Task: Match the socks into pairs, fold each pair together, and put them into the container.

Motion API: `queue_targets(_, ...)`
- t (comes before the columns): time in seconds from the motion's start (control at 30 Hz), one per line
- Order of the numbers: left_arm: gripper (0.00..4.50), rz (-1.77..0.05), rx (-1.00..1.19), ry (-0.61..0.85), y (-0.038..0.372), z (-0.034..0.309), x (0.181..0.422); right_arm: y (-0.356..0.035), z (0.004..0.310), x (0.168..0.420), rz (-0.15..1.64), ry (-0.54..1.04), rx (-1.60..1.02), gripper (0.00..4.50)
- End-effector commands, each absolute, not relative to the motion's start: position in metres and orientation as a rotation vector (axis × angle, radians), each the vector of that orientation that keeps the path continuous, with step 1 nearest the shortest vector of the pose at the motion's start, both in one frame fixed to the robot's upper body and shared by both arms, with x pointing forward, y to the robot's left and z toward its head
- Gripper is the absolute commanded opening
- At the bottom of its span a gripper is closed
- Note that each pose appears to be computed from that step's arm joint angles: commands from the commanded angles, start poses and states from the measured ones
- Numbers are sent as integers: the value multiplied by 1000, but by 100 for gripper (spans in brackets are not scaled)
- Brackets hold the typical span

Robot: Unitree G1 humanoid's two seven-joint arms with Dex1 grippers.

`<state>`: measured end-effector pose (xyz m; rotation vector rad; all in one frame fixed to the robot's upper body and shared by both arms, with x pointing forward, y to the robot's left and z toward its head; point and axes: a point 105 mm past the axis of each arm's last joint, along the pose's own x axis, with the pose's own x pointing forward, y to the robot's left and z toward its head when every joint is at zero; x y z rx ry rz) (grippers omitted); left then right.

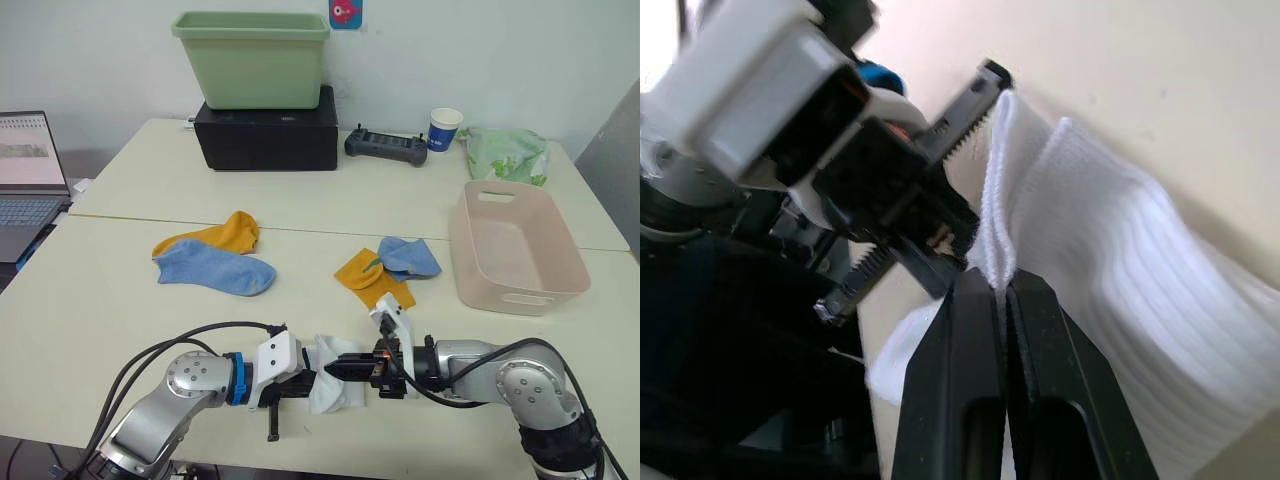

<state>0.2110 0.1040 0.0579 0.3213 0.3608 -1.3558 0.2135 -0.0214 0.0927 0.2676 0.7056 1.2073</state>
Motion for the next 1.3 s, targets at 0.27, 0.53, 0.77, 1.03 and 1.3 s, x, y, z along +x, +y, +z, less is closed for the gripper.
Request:
queue_targets(0.27, 0, -1285, 335, 383, 115, 63, 215, -22, 113, 215, 1224, 629, 279, 134)
queue_targets(0.53, 0, -1257, 261, 296, 109, 99, 203, -42, 136, 215, 1230, 579, 286, 418)
queue_targets(0.77, 0, -1191, 235, 333, 124, 98, 188, -50, 135, 216, 1230, 566, 218, 446)
queue_targets(1.03, 0, -998, 247, 365, 175, 104, 190, -47, 127, 216, 1257, 514, 102, 446)
queue_targets(1.3, 0, -1018, 318, 168, 164, 148, 220, -47, 102, 220, 1261, 449, -113, 243)
